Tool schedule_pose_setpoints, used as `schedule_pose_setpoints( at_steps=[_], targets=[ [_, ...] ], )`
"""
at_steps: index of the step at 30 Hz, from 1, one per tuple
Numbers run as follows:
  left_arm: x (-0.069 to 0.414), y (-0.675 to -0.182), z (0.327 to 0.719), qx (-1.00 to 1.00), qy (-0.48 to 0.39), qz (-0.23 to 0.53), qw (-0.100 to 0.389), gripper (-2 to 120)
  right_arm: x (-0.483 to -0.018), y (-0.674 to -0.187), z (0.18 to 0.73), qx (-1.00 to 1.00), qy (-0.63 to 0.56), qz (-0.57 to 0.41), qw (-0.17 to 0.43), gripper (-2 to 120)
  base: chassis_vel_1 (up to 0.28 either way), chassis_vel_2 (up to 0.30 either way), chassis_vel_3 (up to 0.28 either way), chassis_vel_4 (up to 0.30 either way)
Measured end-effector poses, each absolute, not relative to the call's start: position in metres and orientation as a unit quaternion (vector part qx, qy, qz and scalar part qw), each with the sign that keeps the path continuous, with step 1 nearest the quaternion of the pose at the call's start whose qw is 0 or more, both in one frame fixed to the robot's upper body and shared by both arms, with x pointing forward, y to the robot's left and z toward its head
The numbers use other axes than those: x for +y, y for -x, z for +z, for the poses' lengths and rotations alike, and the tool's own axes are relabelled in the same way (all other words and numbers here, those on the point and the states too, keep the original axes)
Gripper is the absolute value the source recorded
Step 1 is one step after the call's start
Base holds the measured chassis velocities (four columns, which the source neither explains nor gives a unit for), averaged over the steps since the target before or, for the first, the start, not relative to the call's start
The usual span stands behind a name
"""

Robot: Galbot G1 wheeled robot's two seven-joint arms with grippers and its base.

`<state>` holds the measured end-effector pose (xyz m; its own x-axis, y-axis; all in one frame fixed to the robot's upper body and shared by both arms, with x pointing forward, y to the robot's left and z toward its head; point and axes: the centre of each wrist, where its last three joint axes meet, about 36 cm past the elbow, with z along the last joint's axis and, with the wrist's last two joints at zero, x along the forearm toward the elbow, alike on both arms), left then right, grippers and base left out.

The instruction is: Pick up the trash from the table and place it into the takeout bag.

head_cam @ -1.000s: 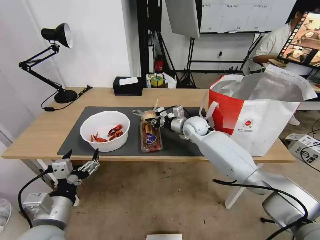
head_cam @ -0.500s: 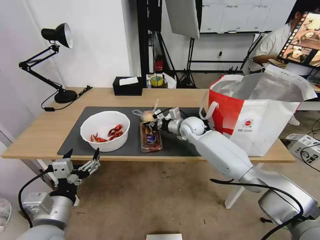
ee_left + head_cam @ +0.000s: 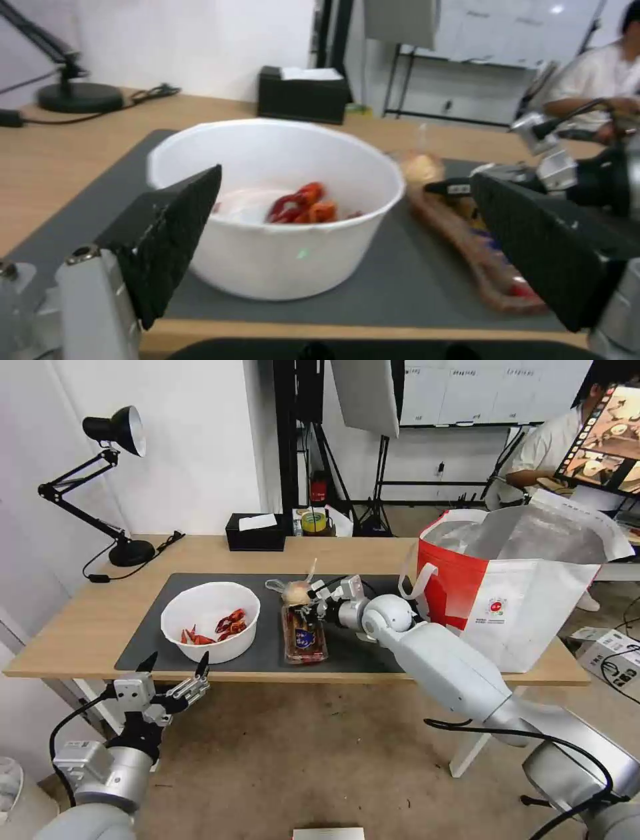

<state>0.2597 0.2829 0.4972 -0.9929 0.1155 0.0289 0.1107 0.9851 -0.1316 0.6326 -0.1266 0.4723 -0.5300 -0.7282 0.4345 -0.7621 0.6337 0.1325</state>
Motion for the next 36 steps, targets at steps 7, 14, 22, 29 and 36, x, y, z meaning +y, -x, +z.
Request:
schedule_pose_setpoints(
  at_steps=[7,14,22,29,36],
  targets=[
    [0.279,-0.276,0.500,-0.982,0.132,0.133,0.015,100,-0.128,-0.626,0.483,-0.877,-0.428,0.027,0.217,0,0.000,0.000,0.000,0.000],
    [0.272,-0.291,0.502,-0.960,0.200,0.195,0.029,100,-0.132,-0.621,0.486,-0.879,-0.426,0.023,0.212,0,0.000,0.000,0.000,0.000],
    [0.270,-0.310,0.496,-0.933,0.248,0.250,0.078,100,-0.133,-0.619,0.491,-0.881,-0.427,0.015,0.205,0,0.000,0.000,0.000,0.000],
    [0.280,-0.325,0.506,-0.906,0.265,0.298,0.142,100,-0.130,-0.613,0.494,-0.880,-0.432,0.008,0.199,0,0.000,0.000,0.000,0.000],
    [0.292,-0.344,0.515,-0.878,0.278,0.331,0.206,100,-0.129,-0.609,0.489,-0.881,-0.430,0.002,0.200,0,0.000,0.000,0.000,0.000]
  ],
)
